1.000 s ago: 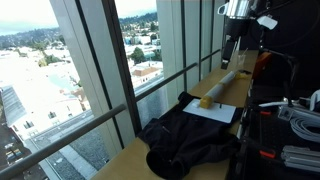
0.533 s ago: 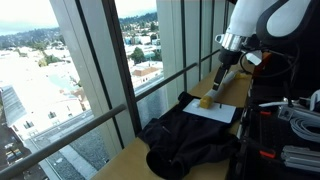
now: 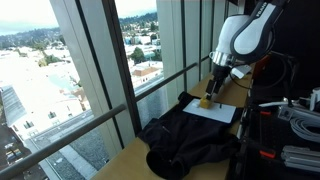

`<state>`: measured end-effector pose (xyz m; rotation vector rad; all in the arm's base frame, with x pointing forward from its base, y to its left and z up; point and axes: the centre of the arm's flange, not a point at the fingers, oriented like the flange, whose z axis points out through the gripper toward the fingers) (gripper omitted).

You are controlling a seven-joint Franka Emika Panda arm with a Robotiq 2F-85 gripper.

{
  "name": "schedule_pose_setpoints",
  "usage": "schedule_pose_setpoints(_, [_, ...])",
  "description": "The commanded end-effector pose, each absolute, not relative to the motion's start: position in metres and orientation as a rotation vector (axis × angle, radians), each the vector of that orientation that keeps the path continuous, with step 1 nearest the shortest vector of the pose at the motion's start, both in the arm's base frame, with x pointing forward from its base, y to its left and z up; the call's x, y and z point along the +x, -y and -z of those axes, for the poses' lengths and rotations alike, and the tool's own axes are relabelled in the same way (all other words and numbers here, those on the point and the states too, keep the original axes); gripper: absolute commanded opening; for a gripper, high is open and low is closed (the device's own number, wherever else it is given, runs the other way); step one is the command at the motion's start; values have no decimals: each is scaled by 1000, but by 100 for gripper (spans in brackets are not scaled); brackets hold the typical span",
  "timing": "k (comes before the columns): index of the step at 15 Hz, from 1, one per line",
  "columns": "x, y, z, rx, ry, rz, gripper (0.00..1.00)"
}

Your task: Close the zipper of the black vest

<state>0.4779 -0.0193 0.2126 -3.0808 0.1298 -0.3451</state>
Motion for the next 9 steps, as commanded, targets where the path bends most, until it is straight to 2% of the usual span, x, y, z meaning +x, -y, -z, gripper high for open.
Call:
schedule_pose_setpoints(1, [504, 56, -193, -3066, -95, 306, 100])
schedule_pose_setpoints(9, [525, 101, -141, -3029, -12, 106, 100])
